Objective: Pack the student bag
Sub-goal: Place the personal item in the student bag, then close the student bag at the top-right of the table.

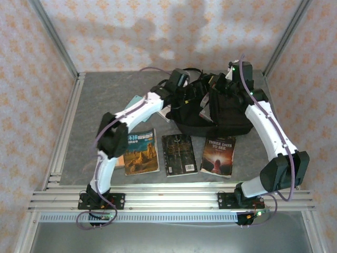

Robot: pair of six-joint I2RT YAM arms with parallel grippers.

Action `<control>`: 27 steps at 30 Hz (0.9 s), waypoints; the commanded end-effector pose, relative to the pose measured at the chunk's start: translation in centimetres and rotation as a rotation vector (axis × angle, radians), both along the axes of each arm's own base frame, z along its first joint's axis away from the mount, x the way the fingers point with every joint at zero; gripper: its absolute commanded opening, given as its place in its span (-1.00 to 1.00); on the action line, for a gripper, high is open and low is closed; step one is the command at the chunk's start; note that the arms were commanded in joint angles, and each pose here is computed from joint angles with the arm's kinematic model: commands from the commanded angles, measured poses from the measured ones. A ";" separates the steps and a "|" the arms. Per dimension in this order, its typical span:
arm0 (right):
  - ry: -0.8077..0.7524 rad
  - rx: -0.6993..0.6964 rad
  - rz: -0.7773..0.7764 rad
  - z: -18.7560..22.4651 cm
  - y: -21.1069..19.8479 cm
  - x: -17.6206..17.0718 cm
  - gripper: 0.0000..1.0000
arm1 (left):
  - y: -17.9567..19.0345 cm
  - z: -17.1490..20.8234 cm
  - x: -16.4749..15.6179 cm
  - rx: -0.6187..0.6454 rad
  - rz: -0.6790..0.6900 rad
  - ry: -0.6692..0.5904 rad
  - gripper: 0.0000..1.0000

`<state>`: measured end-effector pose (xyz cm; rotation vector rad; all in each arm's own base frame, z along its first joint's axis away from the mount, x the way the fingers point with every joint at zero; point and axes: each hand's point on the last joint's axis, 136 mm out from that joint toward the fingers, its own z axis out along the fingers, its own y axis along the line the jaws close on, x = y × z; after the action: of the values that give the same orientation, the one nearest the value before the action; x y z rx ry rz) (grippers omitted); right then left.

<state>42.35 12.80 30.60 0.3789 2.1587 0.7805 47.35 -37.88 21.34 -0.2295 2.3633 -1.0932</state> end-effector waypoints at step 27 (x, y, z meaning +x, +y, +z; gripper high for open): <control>0.184 -0.683 -0.145 -7.5 -3.2 1.5 -0.97 | 32.9 -3.2 -21.4 0.636 0.503 0.177 0.72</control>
<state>44.16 12.07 22.25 0.2496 2.3912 0.1150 27.45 -7.49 19.23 -0.6228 2.4502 -0.2209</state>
